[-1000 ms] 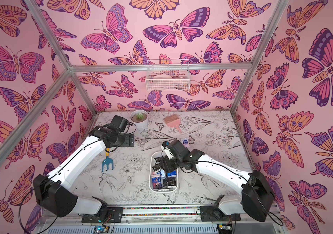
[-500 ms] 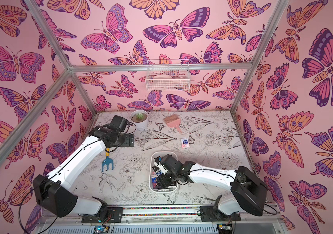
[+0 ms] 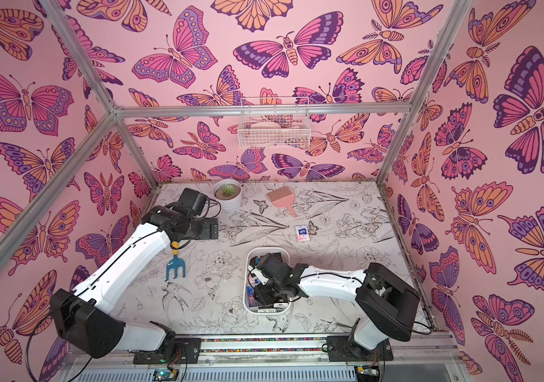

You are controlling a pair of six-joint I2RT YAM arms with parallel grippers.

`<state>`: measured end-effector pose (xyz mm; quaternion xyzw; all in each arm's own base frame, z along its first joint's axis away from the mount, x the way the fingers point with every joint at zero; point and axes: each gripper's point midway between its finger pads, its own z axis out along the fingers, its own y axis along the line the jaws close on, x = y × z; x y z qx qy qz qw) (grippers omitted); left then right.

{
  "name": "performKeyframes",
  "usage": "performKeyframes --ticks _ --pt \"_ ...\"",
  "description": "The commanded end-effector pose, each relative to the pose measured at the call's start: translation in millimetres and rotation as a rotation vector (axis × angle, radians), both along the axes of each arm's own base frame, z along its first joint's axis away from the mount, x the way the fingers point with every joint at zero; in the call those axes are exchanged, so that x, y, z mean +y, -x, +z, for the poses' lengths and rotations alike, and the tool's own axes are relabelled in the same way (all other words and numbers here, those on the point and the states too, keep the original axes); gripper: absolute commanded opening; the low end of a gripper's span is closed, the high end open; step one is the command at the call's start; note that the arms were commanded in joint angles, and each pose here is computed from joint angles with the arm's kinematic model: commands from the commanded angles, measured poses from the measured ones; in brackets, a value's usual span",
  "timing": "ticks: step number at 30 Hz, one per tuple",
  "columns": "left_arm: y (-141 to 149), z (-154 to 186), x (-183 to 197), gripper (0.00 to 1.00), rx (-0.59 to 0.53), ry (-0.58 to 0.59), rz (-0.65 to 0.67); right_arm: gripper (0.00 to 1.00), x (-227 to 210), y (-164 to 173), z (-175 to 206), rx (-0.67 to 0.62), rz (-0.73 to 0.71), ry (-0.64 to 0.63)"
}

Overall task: Take the pocket tissues out of the storage box
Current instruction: Pick up the pocket tissues from the storage box, then place the pocket tissues at the center of the board.

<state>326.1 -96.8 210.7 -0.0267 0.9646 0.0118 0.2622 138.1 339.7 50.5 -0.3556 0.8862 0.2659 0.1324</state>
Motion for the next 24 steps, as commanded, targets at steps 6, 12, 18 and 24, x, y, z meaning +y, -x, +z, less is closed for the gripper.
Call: performKeyframes --ticks 6,12,18,24 --pt "6.3 5.2 4.0 1.00 -0.008 -0.007 0.012 0.23 3.4 -1.5 50.1 -0.049 -0.014 -0.106" --pt "3.8 11.8 2.6 1.00 -0.024 0.000 0.011 0.21 -16.2 -29.0 85.4 -0.130 -0.090 -0.135" --pt "0.1 11.5 1.5 1.00 -0.022 -0.003 0.011 0.20 -84.8 -102.0 105.5 -0.187 -0.329 -0.107" --pt "-1.4 11.0 1.2 1.00 -0.019 -0.008 0.008 0.20 -184.2 -170.9 106.6 -0.185 -0.653 -0.080"
